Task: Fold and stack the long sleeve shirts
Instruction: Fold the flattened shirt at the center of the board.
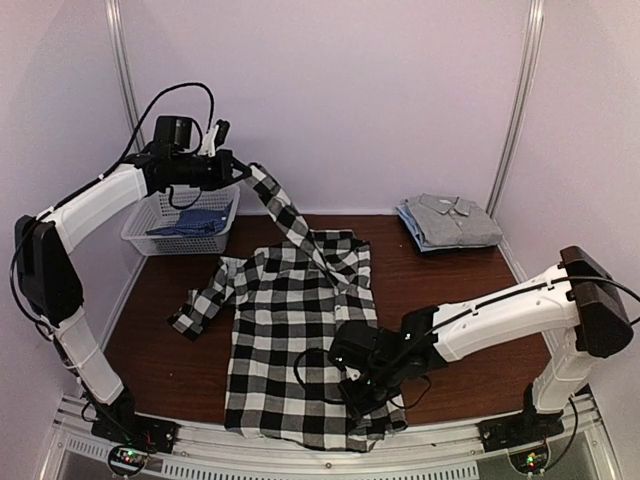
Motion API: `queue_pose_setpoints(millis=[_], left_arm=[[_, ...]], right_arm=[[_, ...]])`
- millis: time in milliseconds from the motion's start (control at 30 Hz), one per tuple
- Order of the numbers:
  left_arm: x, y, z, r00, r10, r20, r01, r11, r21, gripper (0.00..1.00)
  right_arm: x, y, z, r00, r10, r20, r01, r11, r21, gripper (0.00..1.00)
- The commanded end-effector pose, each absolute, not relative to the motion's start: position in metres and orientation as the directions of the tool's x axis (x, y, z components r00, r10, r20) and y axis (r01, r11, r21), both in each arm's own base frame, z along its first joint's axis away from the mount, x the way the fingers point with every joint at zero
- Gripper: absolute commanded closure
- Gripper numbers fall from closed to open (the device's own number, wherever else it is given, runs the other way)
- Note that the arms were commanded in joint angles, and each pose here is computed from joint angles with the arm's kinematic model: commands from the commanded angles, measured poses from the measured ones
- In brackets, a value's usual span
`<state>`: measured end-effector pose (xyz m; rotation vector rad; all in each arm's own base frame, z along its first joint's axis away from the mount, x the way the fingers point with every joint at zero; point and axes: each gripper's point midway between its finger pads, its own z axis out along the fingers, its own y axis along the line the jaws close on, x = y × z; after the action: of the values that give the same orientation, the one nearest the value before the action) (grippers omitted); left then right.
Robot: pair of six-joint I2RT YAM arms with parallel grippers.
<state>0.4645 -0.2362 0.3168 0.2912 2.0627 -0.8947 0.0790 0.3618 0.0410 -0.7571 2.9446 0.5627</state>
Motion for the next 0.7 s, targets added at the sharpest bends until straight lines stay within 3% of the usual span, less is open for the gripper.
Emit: queue_pose_setpoints(millis=[0, 200, 467, 567, 667], left_arm=[[0.458, -0.235, 0.381, -0.462, -0.127, -0.878, 0.598, 0.686, -0.414, 1.0], [0.459, -0.223, 0.382, -0.431, -0.12, -0.894, 0.562, 0.739, -0.37, 1.0], [0.466, -0.204, 0.304, -0.575, -0.108, -0.811, 0.397, 0.83, -0.392, 1.0], [0.465, -0.204, 0.287, -0.603, -0.102, -0.792, 0.384, 0.833, -0.399, 1.0], [0.462, -0.205, 0.28, -0.617, -0.097, -0.781, 0.387, 0.827, -0.408, 1.0]], right_arm=[[0.081, 0.378, 0.054, -0.868, -0.469, -0.164, -0.494, 0.783, 0.377, 0.98], [0.085, 0.385, 0.06, -0.863, -0.471, -0.181, -0.503, 0.772, 0.39, 0.97], [0.088, 0.403, 0.061, -0.864, -0.463, -0.195, -0.5, 0.748, 0.437, 0.95], [0.089, 0.406, 0.059, -0.866, -0.462, -0.193, -0.496, 0.741, 0.452, 0.9], [0.093, 0.409, 0.065, -0.86, -0.462, -0.216, -0.508, 0.733, 0.452, 0.75]])
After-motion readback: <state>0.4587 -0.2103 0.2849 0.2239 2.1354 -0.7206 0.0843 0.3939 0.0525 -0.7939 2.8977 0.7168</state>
